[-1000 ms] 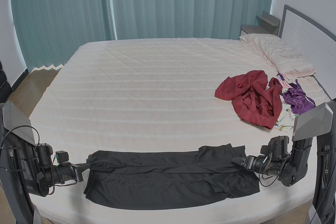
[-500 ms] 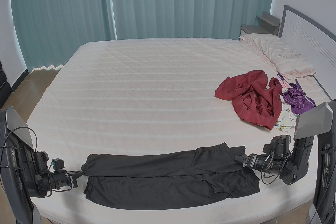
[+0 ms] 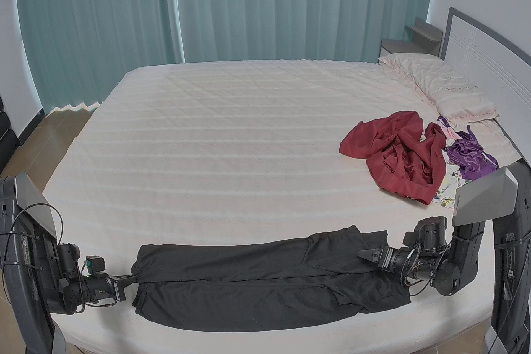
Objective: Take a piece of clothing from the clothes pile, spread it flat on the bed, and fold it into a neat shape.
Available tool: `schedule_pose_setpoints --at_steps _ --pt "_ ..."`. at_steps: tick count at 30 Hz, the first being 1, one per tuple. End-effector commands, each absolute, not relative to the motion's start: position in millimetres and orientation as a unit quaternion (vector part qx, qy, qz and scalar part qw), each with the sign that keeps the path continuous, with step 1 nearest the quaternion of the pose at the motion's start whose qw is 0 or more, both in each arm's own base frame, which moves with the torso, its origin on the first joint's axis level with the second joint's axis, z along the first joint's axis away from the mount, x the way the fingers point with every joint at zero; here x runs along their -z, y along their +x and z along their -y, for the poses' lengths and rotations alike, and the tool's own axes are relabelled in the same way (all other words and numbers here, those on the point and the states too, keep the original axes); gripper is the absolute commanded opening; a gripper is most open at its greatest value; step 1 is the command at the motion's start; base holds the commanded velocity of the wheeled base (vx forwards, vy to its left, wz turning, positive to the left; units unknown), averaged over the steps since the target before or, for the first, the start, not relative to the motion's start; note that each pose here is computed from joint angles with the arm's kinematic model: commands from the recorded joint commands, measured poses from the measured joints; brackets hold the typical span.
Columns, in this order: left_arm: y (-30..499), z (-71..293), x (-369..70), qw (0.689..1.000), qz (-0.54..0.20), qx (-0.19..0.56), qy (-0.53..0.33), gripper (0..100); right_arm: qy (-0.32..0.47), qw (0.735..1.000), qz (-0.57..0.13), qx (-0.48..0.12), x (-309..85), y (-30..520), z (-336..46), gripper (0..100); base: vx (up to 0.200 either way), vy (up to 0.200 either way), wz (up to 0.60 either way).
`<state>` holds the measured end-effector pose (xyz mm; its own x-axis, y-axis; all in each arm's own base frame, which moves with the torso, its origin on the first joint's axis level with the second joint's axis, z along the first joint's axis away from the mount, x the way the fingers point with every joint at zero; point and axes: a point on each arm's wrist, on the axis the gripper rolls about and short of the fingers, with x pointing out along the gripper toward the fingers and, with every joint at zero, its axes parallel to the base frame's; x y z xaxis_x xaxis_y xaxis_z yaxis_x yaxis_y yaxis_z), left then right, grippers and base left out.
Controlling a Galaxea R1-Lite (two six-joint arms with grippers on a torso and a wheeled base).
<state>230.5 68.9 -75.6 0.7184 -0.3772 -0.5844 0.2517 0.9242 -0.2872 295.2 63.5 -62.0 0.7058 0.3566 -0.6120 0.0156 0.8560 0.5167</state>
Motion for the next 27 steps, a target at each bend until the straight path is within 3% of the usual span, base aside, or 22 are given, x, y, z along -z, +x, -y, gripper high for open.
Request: schedule_pose_setpoints --at_steps 1,2,11,18,24,27 --pt "231.4 -68.9 75.7 0.924 -0.329 0.171 -0.091 0 0.247 0.888 -0.374 -0.098 66.8 300.2 -66.9 100 0.0 0.0 0.0" --pt "231.4 -68.9 75.7 0.924 -0.329 0.172 -0.09 0 0.247 0.888 -0.374 -0.098 66.1 303.0 -67.5 0 0.0 0.0 0.0" --pt "231.3 -68.9 76.0 0.924 -0.33 0.171 -0.09 0 0.25 0.886 -0.38 -0.085 63.0 300.6 -62.1 0 0.0 0.0 0.0" --pt "243.7 -73.0 74.1 0.932 -0.311 0.161 -0.098 0 0.263 0.899 -0.339 -0.085 46.2 305.0 -58.8 0 0.0 0.0 0.0" --pt "256.7 -67.1 51.1 0.934 -0.285 0.143 -0.163 0 0.29 0.905 -0.303 -0.076 40.0 313.6 -56.4 0 0.0 0.0 0.0" --pt "278.6 -51.4 29.8 0.939 -0.253 0.084 -0.217 0 0.3 0.907 -0.283 -0.081 36.9 317.3 -57.5 0 0.0 0.0 0.0"
